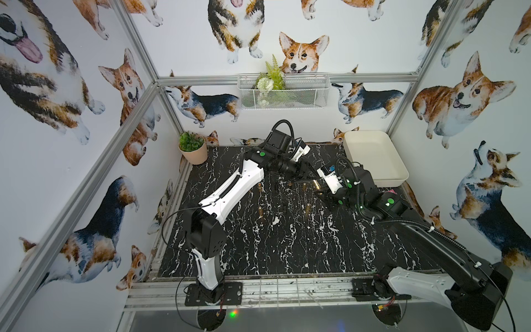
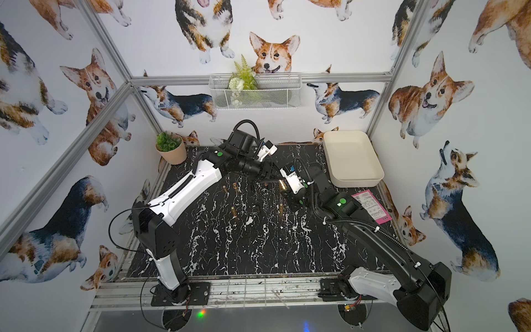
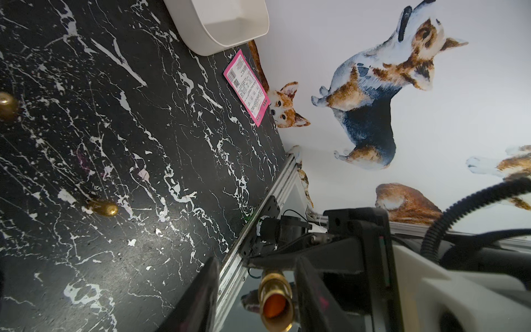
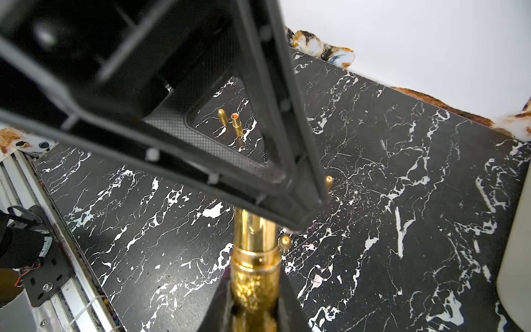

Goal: Open the lipstick cap
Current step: Place the lipstick at the center of the board.

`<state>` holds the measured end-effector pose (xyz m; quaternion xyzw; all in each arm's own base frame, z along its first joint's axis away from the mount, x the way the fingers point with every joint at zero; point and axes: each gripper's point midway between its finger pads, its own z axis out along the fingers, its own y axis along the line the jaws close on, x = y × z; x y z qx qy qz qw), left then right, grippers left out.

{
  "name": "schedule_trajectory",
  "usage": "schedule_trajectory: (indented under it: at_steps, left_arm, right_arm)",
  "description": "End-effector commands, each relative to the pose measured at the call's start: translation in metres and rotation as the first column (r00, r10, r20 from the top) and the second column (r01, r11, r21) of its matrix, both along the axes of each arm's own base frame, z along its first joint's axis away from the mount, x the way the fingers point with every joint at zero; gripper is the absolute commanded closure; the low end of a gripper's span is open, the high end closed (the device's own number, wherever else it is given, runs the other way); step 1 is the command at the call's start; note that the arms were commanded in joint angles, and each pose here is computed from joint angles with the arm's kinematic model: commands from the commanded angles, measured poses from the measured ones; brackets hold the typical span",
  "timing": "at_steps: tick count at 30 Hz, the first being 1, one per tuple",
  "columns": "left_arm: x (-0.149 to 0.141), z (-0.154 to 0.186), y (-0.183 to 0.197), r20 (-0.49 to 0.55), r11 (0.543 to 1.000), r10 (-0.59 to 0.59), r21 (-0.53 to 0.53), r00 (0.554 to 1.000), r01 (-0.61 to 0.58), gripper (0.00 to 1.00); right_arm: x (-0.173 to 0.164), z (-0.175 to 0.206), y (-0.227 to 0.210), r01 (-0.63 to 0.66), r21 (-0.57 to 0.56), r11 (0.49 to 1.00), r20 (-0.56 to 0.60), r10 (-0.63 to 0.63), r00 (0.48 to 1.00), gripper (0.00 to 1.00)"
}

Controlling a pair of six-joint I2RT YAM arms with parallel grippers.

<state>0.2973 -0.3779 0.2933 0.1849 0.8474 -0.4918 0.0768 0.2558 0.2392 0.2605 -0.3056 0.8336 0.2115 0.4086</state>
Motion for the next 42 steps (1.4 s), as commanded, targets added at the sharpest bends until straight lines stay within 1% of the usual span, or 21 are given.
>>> schedule_trajectory:
  at_steps: [1,3,6,12,15,18,20,27,29,33,36,38,42]
  left_arm:
    - [-0.001,-0.001,0.0,-0.003,1.0,-0.014,0.01,1.0,0.014,0.62]
    - [-0.002,-0.001,0.0,-0.008,1.0,-0.023,0.015,1.0,0.023,0.67]
    - [-0.004,0.0,0.001,-0.004,0.999,-0.031,0.023,1.0,0.031,0.67]
    - [-0.007,0.004,0.002,-0.003,0.999,-0.036,0.022,0.999,0.037,0.67]
    - [-0.01,0.004,0.002,-0.004,0.999,-0.04,0.029,0.999,0.04,0.63]
    - [-0.012,0.003,0.004,-0.004,0.999,-0.036,0.039,0.999,0.036,0.57]
    - [-0.012,0.001,0.004,-0.006,0.998,-0.038,0.043,0.999,0.038,0.57]
    - [-0.012,0.004,0.001,-0.003,0.998,-0.048,0.029,0.999,0.048,0.67]
    - [-0.013,0.003,0.0,-0.007,0.998,-0.053,0.025,0.999,0.053,0.68]
    - [-0.014,0.004,-0.001,-0.011,0.998,-0.063,0.017,0.998,0.063,0.75]
    - [-0.015,0.005,-0.001,-0.014,0.998,-0.063,0.014,0.998,0.063,0.83]
    - [-0.015,0.006,-0.002,-0.014,0.998,-0.065,0.011,0.998,0.065,0.85]
    - [-0.016,0.005,-0.003,-0.019,0.997,-0.072,0.007,0.997,0.072,0.84]
  right_arm:
    - [0.004,0.009,0.002,-0.006,0.005,1.0,0.044,0.006,0.999,1.0]
    - [0.004,0.008,0.001,-0.008,-0.005,1.0,0.047,0.008,0.999,1.0]
    - [0.008,-0.002,0.003,-0.009,-0.038,0.999,0.029,0.01,1.0,1.0]
    - [0.009,-0.003,0.004,-0.011,-0.044,0.999,0.025,0.012,1.0,1.0]
    - [0.01,-0.003,0.004,-0.006,-0.048,0.999,0.028,0.008,1.0,1.0]
    - [0.01,-0.001,0.003,-0.004,-0.044,0.999,0.032,0.005,0.999,1.0]
    - [0.01,0.001,0.002,-0.002,-0.038,0.999,0.041,0.003,0.999,1.0]
    - [0.01,-0.002,0.002,-0.002,-0.044,0.999,0.037,0.004,0.999,1.0]
    - [0.01,-0.002,0.003,-0.004,-0.043,0.999,0.037,0.005,0.999,1.0]
    - [0.011,-0.002,0.003,-0.002,-0.043,0.999,0.038,0.004,0.999,1.0]
    - [0.012,-0.001,0.003,-0.002,-0.045,0.999,0.043,0.004,0.999,1.0]
    - [0.012,-0.001,0.003,-0.001,-0.045,0.999,0.045,0.003,0.999,1.0]
    - [0.013,-0.002,0.004,-0.001,-0.049,0.999,0.041,0.003,0.999,1.0]
